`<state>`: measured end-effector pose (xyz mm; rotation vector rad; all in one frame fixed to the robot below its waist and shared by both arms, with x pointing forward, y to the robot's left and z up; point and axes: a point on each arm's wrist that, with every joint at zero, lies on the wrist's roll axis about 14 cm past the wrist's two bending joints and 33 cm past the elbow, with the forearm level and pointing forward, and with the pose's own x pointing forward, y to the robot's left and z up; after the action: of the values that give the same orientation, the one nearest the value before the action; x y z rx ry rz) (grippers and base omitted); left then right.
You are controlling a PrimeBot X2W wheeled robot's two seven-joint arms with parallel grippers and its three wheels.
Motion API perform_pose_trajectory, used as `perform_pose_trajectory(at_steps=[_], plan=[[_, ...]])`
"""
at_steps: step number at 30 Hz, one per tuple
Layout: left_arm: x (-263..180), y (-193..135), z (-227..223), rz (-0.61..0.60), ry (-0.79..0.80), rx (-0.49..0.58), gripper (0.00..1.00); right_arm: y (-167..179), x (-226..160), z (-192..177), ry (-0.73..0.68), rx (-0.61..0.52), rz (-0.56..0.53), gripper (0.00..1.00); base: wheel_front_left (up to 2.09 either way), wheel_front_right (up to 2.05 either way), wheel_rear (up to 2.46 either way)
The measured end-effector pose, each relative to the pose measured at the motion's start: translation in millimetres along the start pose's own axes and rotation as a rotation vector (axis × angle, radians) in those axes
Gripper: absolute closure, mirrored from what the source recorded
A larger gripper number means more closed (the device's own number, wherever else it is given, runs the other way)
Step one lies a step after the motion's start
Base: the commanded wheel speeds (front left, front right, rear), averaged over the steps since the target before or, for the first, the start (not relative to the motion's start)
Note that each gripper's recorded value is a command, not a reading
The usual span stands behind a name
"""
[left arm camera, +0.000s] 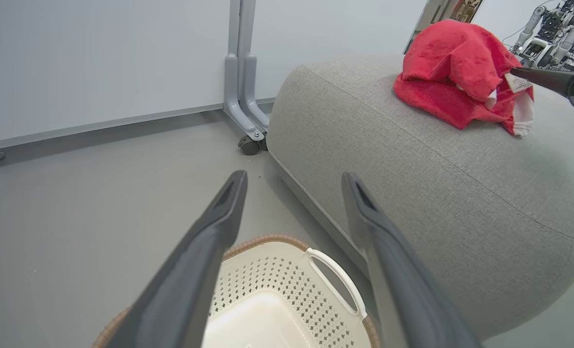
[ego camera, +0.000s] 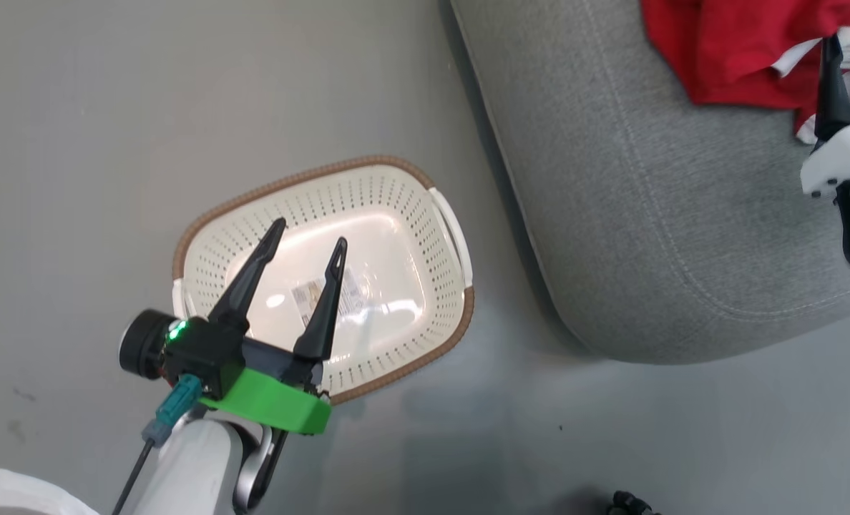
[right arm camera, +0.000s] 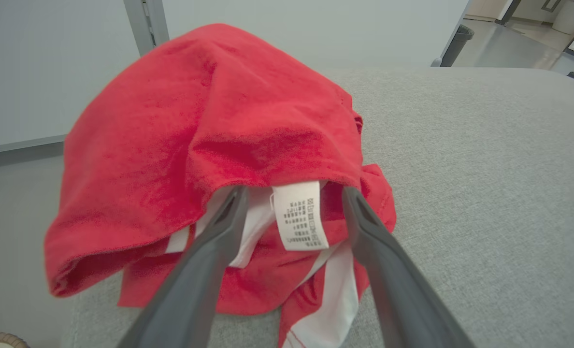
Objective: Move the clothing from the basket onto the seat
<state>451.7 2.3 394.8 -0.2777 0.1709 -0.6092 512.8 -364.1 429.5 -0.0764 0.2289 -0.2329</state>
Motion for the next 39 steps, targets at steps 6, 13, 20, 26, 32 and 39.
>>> perform_pose_trajectory(at_steps=[6,13,20,26,32,39], plan=[[-17.8,-16.9,22.5,0.012,-0.036,0.005,0.00,-13.2,-39.3,41.2,-0.122,0.012,0.008,0.00,0.00,0.00,0.00],[-45.4,-37.7,53.9,0.028,-0.102,0.033,0.00,-23.0,-100.8,96.5,-0.326,0.050,0.018,0.00,0.00,0.00,0.00],[-74.3,-47.8,82.2,0.063,-0.176,0.068,0.00,-9.1,-160.0,136.7,-0.507,0.090,0.064,0.00,0.00,0.00,0.00],[-102.0,-36.1,109.0,0.142,-0.258,0.099,0.00,19.0,-189.9,147.7,-0.583,0.112,0.131,0.00,0.00,0.00,0.00],[-135.0,-15.3,119.8,0.254,-0.303,0.104,0.00,79.7,-205.8,135.0,-0.565,0.074,0.294,0.00,0.00,0.00,0.00],[-180.1,8.4,127.1,0.396,-0.352,0.103,0.00,135.6,-216.1,114.8,-0.503,0.177,0.420,0.00,0.00,0.00,0.00]])
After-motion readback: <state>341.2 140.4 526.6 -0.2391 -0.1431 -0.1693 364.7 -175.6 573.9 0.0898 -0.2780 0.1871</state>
